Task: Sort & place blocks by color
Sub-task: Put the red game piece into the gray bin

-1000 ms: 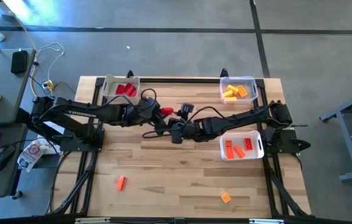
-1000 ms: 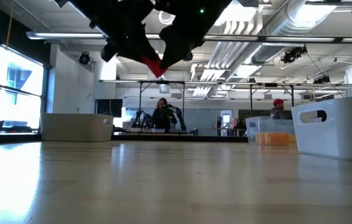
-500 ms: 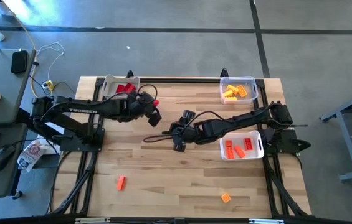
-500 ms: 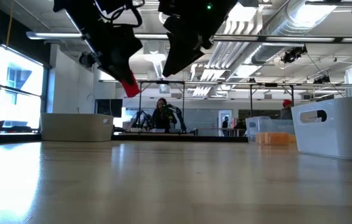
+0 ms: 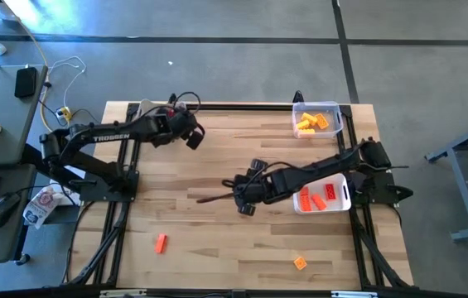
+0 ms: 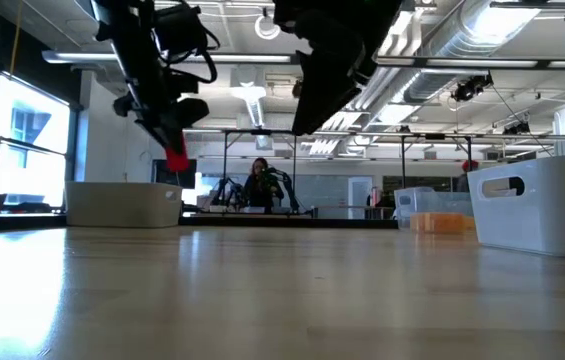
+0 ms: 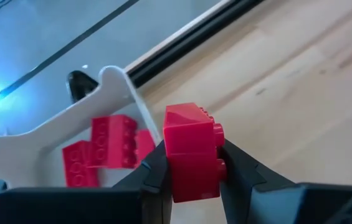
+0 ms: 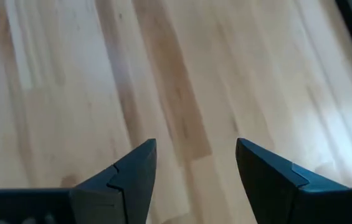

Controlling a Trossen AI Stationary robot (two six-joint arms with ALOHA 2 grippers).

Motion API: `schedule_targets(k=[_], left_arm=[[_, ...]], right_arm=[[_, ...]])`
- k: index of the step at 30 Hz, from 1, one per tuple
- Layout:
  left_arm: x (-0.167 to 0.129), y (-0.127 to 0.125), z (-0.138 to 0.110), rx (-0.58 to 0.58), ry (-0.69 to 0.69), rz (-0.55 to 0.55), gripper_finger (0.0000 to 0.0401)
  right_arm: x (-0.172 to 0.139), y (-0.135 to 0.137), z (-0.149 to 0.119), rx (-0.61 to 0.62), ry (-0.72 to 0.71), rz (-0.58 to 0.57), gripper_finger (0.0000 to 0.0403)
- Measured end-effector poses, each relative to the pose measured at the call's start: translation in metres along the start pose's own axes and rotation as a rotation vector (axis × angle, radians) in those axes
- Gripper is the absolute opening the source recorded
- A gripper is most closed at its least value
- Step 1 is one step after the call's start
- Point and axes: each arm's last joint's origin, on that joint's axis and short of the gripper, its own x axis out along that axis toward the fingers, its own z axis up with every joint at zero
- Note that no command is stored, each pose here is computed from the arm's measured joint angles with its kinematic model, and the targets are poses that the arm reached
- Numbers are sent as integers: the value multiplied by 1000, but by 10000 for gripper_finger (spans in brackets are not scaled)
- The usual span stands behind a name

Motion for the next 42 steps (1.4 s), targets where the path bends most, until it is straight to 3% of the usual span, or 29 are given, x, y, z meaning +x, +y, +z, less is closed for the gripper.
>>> schedule_targets(k=[11, 15, 22, 29, 42], left_arm=[[19, 37, 8, -55, 50, 105, 73], [27, 52, 9, -67, 78, 125, 74], [37, 73, 10, -97, 131, 70, 75], [40, 79, 8, -115, 163, 7, 76], [40, 79, 6, -100, 190, -10, 79]], right_arm=[[-13, 18, -23, 76, 152, 39, 206], [-20, 28, -33, 100, 243, 113, 206], [-35, 51, -48, 61, 344, 261, 206], [-50, 72, -61, 75, 408, 351, 206], [-80, 107, -89, -43, 467, 474, 206]])
